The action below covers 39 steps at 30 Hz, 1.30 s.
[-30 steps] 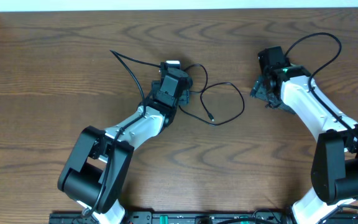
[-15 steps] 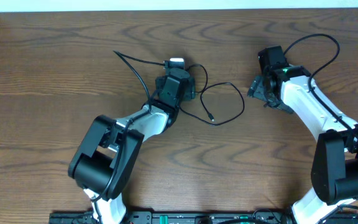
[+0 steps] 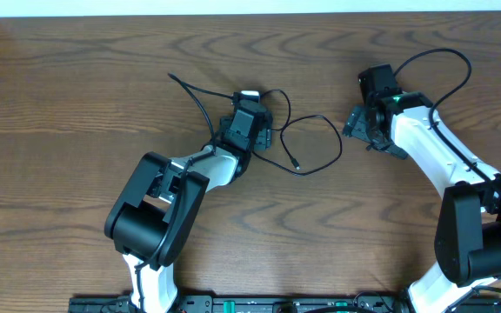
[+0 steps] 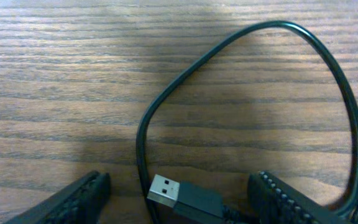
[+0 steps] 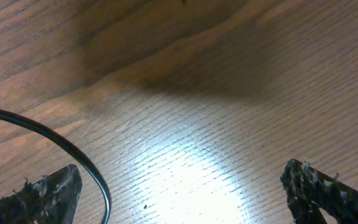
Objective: Untangle cables
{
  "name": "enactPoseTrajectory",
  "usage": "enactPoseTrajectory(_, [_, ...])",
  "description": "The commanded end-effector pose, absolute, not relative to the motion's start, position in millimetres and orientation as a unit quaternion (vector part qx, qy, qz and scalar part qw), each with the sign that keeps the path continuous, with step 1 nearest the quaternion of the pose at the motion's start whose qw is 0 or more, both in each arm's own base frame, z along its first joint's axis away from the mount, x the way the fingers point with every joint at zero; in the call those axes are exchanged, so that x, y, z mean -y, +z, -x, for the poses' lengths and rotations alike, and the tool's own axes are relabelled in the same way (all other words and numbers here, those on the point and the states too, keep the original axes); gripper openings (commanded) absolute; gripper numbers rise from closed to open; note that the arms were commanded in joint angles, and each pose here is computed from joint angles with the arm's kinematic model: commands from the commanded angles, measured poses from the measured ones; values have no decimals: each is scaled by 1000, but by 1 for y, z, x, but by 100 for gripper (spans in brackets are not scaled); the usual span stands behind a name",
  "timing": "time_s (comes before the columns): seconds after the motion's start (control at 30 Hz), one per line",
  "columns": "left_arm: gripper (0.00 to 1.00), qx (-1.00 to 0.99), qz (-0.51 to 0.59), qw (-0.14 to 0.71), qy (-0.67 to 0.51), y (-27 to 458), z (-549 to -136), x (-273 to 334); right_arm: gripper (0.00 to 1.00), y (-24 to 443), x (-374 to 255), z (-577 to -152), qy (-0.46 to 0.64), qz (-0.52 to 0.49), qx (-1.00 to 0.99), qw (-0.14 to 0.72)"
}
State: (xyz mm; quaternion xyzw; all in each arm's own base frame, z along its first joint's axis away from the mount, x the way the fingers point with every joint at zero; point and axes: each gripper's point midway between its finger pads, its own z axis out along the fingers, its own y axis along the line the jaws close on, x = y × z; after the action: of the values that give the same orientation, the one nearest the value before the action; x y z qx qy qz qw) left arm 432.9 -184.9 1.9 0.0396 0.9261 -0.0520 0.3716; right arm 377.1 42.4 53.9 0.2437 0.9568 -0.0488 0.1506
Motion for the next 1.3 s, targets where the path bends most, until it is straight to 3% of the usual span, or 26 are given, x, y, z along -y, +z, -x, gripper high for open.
enactPoseTrajectory(0.0, [67, -950, -72, 286, -106, -33, -402, 202, 99, 62, -44, -377, -48, -236, -957, 160])
enactPoseTrajectory(0.3, [63, -928, -147, 131, -317, -28, -320, 286, 99, 60, -40, -367, -58, -235, -960, 141])
enactPoseTrajectory(0.47, [63, -920, -171, 106, -337, -26, -294, 313, 99, 57, -31, -353, -72, -242, -961, 112])
enactPoseTrajectory(0.77, [63, -919, -174, 100, -339, -26, -287, 319, 99, 53, 10, -334, -74, -295, -951, 60])
enactPoseTrajectory(1.27, [63, -911, -180, 123, -350, -19, -296, 325, 99, 53, -12, -332, 92, -139, -986, 19])
